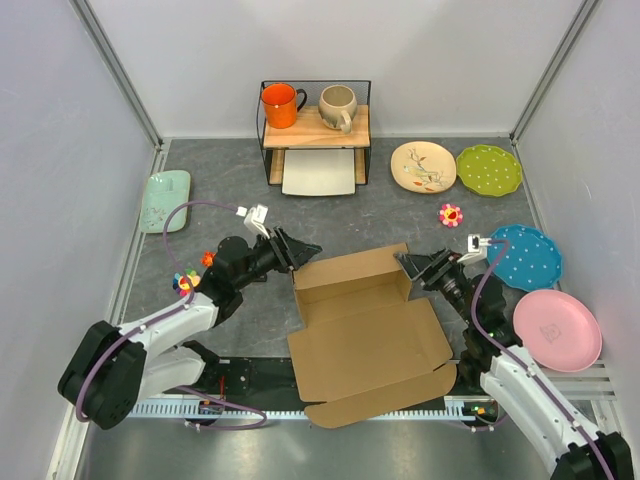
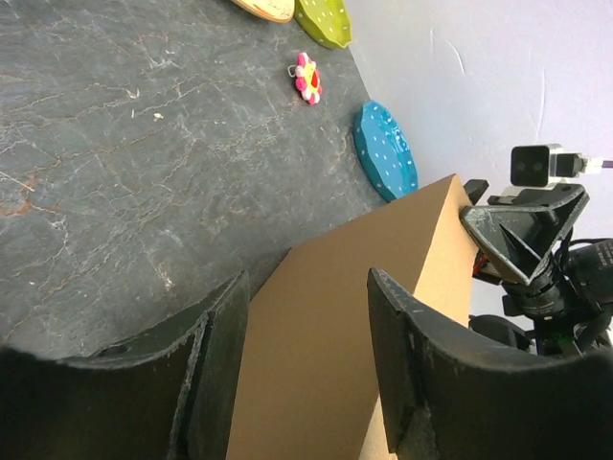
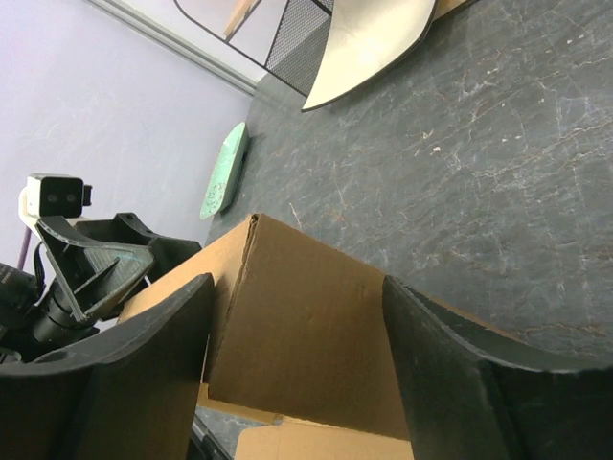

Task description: Fold the paper box

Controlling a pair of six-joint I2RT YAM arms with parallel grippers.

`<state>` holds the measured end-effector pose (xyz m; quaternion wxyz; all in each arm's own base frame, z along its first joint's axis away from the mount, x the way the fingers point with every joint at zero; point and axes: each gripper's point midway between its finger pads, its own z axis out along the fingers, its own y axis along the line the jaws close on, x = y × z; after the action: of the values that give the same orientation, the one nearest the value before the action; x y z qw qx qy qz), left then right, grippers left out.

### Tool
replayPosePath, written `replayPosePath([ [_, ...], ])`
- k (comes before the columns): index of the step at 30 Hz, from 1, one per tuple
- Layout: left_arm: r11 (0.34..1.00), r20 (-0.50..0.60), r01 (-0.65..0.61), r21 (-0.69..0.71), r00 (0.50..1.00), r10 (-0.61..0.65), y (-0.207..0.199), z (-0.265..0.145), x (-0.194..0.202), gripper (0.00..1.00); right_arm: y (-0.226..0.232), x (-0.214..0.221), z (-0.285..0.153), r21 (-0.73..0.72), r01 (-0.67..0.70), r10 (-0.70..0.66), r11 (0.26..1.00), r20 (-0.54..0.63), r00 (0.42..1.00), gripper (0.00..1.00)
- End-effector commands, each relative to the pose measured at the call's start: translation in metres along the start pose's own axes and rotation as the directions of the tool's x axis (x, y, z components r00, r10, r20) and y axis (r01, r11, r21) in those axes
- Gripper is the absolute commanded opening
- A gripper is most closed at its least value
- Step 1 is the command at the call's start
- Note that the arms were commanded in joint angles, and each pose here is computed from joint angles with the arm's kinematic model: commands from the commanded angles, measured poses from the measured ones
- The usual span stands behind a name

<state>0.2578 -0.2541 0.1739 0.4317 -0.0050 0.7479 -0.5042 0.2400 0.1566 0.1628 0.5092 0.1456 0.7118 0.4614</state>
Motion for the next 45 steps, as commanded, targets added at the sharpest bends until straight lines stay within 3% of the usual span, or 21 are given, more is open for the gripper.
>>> replayPosePath([
  [1,0.998,-0.006,-0.055,-0.014,0.998,0.055,0.002,-0.002,0.0,0.6,-0.053,0.06,-0.028,0.176,0.069,-0.024,0.982,-0.248,0.968,0.81],
  [7,0.998,-0.019,-0.069,-0.013,0.997,0.069,-0.002,0.0,-0.002,0.61,-0.035,0.027,-0.021,0.204,0.17,-0.125,0.964,-0.218,0.968,0.98],
  [16,0.995,-0.018,-0.104,-0.009,0.994,0.103,-0.008,0.001,-0.01,0.63,0.019,-0.044,-0.02,0.202,0.327,-0.311,0.923,-0.108,0.944,0.98],
  [22,0.994,-0.022,-0.106,-0.008,0.994,0.106,-0.01,0.006,-0.013,0.63,0.044,-0.073,-0.027,0.184,0.501,-0.484,0.846,-0.129,0.866,0.98],
  [24,0.994,-0.026,-0.105,-0.014,0.994,0.105,-0.008,0.007,-0.013,0.63,0.046,-0.071,-0.026,0.18,0.517,-0.488,0.837,-0.185,0.853,0.98],
  [28,0.994,-0.026,-0.107,-0.016,0.994,0.106,-0.009,0.009,-0.014,0.63,0.079,-0.056,-0.022,0.051,0.443,-0.416,0.895,-0.264,0.87,0.96],
  [32,0.993,-0.028,-0.115,-0.019,0.993,0.114,-0.009,0.01,-0.015,0.63,0.101,-0.025,-0.032,-0.052,0.272,-0.271,0.961,-0.38,0.884,0.89],
  [37,0.993,-0.037,-0.121,-0.015,0.992,0.12,-0.01,0.013,-0.016,0.63,0.118,-0.019,-0.048,-0.104,0.245,-0.265,0.964,-0.431,0.862,0.9],
  [42,0.993,-0.035,-0.116,-0.001,0.993,0.116,-0.014,0.014,-0.018,0.63,0.101,-0.054,-0.055,-0.024,0.536,-0.511,0.844,-0.343,0.788,0.87],
  [45,0.993,-0.038,-0.119,-0.004,0.992,0.119,-0.014,0.015,-0.018,0.63,0.098,-0.071,-0.047,0.02,0.622,-0.592,0.783,-0.283,0.754,0.85],
])
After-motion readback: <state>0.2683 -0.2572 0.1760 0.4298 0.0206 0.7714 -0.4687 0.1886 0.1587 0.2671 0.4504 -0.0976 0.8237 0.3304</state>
